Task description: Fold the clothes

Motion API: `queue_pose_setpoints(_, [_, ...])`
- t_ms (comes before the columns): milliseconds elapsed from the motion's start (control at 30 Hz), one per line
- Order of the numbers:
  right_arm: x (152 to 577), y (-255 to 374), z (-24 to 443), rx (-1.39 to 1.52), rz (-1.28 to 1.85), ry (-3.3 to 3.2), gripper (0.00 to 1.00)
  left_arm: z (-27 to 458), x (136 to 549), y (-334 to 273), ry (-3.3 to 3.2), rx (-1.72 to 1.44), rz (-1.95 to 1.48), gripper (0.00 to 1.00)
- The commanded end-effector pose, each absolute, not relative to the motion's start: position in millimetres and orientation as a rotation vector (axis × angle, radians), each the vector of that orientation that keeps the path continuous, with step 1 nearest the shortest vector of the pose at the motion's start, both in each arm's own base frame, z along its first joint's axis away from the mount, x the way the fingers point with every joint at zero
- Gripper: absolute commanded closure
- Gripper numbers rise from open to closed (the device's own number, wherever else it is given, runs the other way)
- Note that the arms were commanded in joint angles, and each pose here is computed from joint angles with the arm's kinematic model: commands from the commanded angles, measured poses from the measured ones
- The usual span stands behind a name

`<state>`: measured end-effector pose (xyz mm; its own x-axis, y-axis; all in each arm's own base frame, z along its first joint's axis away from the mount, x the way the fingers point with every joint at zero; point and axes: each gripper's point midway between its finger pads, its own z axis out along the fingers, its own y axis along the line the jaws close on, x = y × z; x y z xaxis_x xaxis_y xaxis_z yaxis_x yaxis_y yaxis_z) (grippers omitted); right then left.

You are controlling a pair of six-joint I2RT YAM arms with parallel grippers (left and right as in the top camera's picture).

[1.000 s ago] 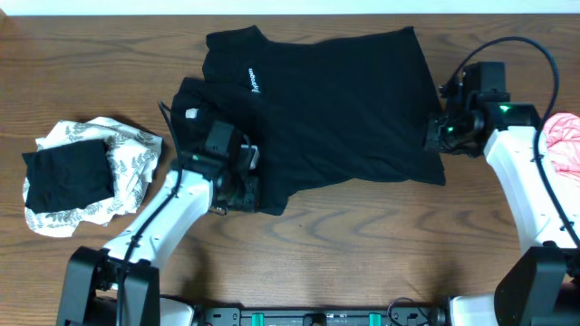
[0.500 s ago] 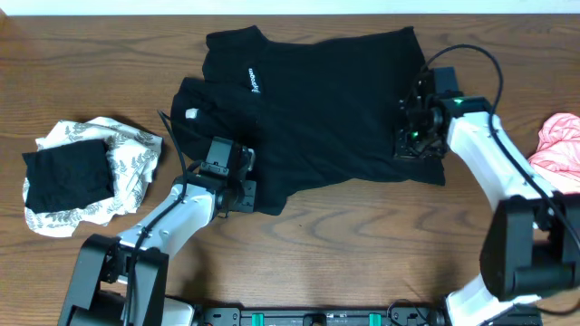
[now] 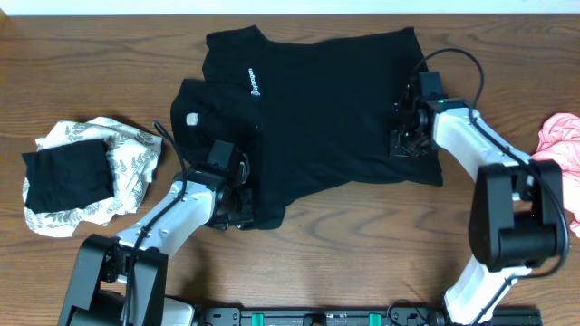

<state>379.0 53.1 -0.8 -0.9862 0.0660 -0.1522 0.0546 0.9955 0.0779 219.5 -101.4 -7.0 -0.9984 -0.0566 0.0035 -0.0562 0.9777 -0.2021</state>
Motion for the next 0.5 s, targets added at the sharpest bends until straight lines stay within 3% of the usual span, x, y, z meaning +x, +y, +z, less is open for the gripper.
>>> queue_pose_setpoints(0, [377.3, 20.4, -21.5, 0.207, -0.127, 2.998, 0.98, -27.8, 179.4, -86.6, 3.278, -0.161, -0.221, 0.94])
queue_pose_setpoints(300, [370.9, -77.6, -21.5, 0.442, -0.475, 2.946, 0.99, -27.0, 174.9, -74.7, 3.304, -0.240, -0.197, 0.94])
queue_pose_setpoints(467, [376.8, -93.3, -22.1, 0.403, -0.404, 2.946, 0.96, -26.5, 175.5, -64.3, 3.307, -0.299, -0.202, 0.94])
